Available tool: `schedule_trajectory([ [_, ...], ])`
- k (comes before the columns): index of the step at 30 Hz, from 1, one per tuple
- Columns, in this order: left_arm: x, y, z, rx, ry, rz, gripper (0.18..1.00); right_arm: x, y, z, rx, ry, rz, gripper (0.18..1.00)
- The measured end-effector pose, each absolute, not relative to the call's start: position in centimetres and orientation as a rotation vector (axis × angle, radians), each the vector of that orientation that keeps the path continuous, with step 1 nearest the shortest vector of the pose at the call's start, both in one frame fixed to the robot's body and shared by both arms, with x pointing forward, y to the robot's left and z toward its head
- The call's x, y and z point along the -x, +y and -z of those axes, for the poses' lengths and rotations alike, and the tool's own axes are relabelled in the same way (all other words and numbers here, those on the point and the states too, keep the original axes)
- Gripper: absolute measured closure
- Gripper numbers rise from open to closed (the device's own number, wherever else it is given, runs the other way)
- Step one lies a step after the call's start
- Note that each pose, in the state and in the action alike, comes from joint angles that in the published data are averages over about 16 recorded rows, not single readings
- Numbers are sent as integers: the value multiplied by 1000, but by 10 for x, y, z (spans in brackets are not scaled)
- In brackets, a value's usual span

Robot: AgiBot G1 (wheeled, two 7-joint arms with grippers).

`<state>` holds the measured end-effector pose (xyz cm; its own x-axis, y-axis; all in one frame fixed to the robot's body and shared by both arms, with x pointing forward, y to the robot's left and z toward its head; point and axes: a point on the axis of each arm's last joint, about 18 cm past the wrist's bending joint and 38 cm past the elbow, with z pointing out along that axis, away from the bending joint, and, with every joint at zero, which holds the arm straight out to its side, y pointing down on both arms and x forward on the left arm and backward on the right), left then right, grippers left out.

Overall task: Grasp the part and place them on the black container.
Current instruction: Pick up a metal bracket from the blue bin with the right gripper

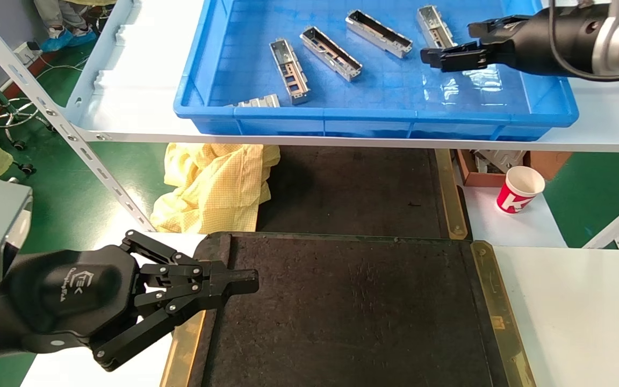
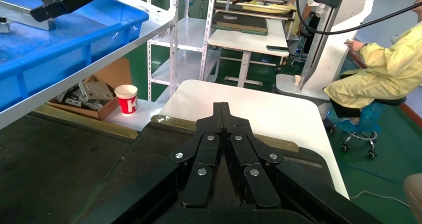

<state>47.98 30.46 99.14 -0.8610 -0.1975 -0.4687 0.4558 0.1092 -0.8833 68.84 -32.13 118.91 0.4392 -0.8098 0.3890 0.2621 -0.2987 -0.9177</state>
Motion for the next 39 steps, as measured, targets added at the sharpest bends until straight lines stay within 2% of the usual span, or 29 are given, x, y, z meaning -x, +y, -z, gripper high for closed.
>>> schedule_trajectory([
  [14, -480, 305, -991, -251, 1916, 1803, 993, -704, -315, -1183, 1501, 550, 1162, 224],
  [20, -480, 305, -991, -251, 1916, 1803, 993, -708, -313, -1181, 1488, 551, 1171, 293],
  [26, -480, 305, -991, -251, 1916, 1803, 993, -710, -312, -1180, 1482, 547, 1184, 394],
  [39, -480, 305, -991, -251, 1916, 1803, 993, -711, -314, -1181, 1489, 532, 1219, 692],
])
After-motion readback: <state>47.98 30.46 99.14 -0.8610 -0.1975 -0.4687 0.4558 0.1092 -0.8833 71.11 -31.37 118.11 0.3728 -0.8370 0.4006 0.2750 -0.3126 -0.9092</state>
